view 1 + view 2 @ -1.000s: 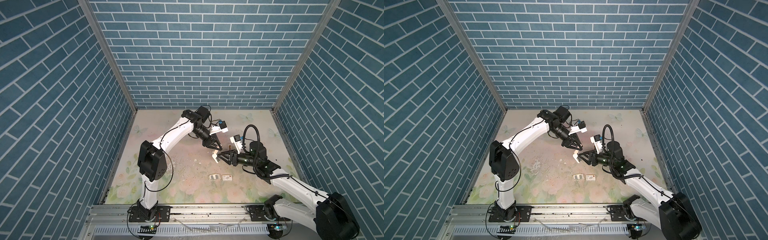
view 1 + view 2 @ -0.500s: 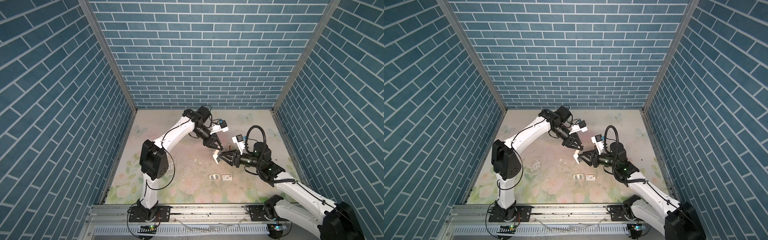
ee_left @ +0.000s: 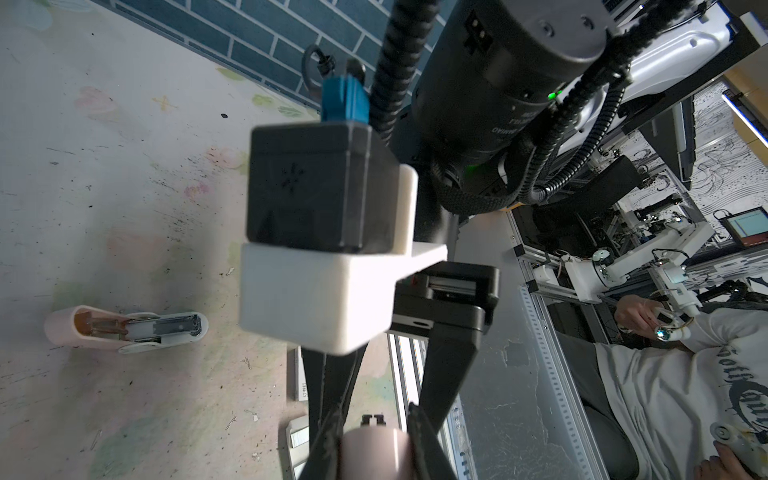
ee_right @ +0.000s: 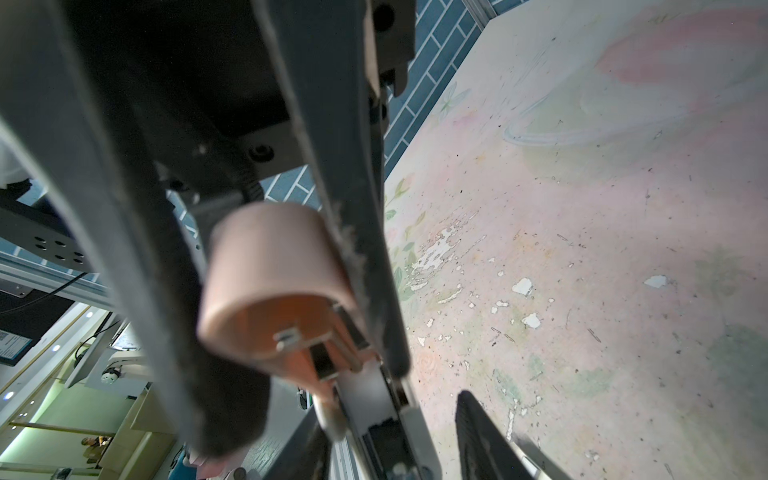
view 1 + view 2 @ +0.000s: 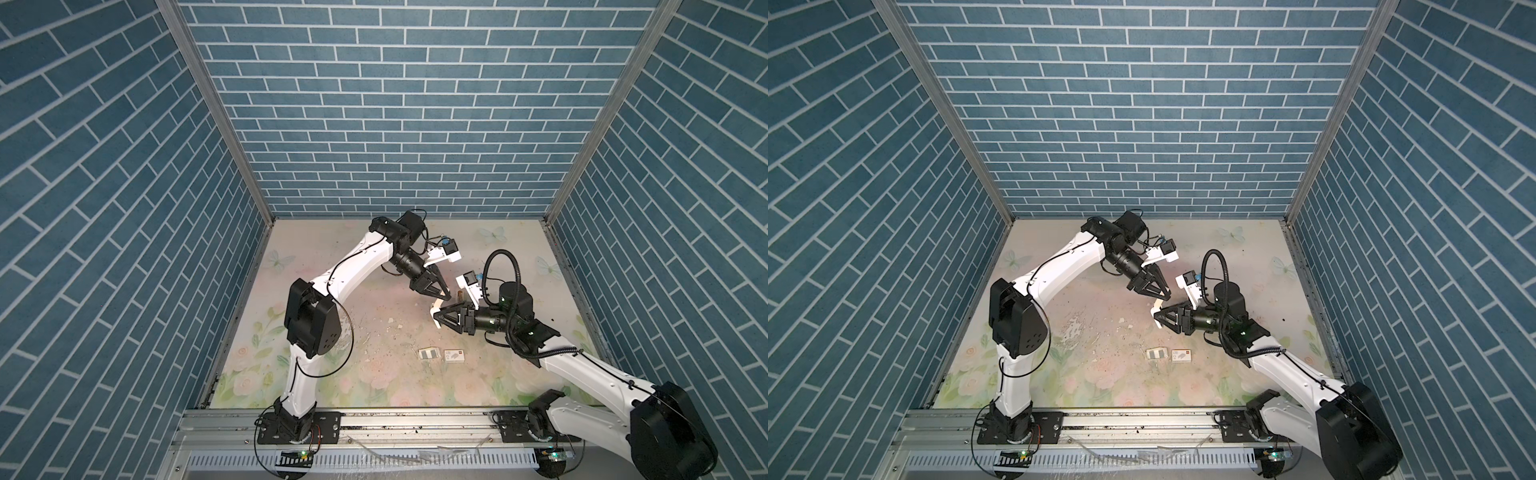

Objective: Load the staples into the stapler
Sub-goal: 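Take the stapler with the right gripper while the left gripper opens and withdraws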

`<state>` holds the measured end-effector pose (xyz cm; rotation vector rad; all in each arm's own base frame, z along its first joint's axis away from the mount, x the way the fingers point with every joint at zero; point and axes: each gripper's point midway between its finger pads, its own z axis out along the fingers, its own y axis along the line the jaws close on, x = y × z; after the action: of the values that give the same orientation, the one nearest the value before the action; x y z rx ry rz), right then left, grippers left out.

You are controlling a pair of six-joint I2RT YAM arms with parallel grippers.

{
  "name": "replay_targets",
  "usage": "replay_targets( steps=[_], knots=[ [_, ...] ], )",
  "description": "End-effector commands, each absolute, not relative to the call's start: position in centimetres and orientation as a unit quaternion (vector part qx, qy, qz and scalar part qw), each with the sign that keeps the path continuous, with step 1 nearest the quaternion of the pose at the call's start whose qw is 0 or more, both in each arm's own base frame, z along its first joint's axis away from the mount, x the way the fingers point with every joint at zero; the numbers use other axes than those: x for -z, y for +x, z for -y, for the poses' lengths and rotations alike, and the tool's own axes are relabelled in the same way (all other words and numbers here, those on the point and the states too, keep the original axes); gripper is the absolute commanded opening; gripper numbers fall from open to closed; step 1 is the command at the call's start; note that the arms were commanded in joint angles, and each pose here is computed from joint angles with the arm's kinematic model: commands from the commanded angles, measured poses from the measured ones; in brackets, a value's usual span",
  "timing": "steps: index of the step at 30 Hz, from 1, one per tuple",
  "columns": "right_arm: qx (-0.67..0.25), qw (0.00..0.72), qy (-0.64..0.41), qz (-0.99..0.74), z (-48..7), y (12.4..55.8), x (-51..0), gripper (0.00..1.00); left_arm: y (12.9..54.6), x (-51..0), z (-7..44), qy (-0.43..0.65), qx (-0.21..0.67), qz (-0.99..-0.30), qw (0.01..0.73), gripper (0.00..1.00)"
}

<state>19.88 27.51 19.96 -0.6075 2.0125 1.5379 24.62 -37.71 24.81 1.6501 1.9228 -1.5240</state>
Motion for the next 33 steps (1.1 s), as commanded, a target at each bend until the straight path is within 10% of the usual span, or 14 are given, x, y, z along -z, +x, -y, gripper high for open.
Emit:
replay_targets(
  steps=[1, 20, 33],
  knots=[
    [-0.593, 0.280, -0.240, -0.716, -28.2, 20.0, -22.3, 0.47, 23.9, -25.6, 38.1, 0.548, 0.532, -0.640, 0.078, 0.10],
    [-0.612, 0.286, -0.225, -0.703, -28.6, 20.7, -22.4, 0.18, 23.1, -25.8, 38.1, 0.545, 0.547, -0.632, 0.066, 0.13],
    [-0.590, 0.287, -0.204, -0.727, -28.5, 21.8, -21.3, 0.10, 24.2, -25.3, 37.1, 0.562, 0.492, -0.655, 0.115, 0.57]
  ],
)
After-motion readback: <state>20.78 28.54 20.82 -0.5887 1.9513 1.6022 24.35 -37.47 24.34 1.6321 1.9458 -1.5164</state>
